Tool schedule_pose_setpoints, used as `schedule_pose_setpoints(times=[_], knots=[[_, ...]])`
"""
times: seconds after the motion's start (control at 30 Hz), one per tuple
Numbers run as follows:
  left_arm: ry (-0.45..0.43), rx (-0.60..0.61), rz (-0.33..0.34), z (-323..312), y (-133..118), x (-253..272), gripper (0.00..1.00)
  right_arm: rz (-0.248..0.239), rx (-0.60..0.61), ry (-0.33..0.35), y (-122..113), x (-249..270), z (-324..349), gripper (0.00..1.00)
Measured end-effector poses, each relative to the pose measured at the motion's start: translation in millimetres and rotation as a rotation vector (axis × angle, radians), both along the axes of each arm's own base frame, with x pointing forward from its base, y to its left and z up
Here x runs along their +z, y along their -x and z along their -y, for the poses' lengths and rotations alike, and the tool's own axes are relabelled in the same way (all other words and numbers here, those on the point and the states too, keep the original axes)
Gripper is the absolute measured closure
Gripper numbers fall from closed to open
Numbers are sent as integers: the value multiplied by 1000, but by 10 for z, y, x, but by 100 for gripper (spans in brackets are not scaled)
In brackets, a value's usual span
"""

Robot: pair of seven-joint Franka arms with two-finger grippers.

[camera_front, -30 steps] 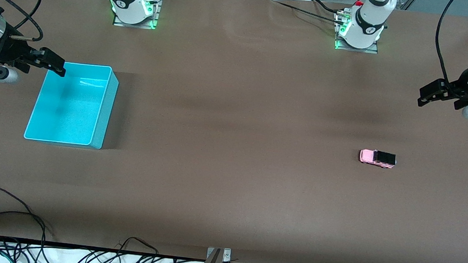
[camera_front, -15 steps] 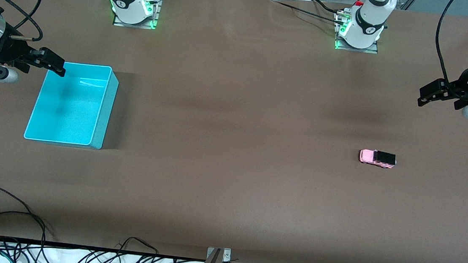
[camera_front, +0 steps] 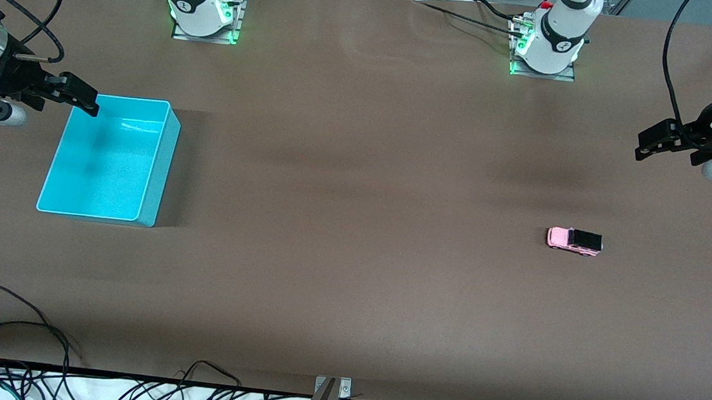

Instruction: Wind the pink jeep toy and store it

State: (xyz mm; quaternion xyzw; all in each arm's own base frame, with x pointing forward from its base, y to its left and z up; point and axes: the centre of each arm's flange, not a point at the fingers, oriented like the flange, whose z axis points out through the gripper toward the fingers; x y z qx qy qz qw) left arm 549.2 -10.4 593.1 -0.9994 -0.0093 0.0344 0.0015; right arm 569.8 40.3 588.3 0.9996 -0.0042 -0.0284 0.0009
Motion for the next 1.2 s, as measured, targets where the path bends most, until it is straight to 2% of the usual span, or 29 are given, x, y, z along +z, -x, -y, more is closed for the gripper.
schedule_pose_setpoints(times=[1.2], knots=[[0,0,-5,0,6,-4,0,-3,-6,0,0,-5,31,0]])
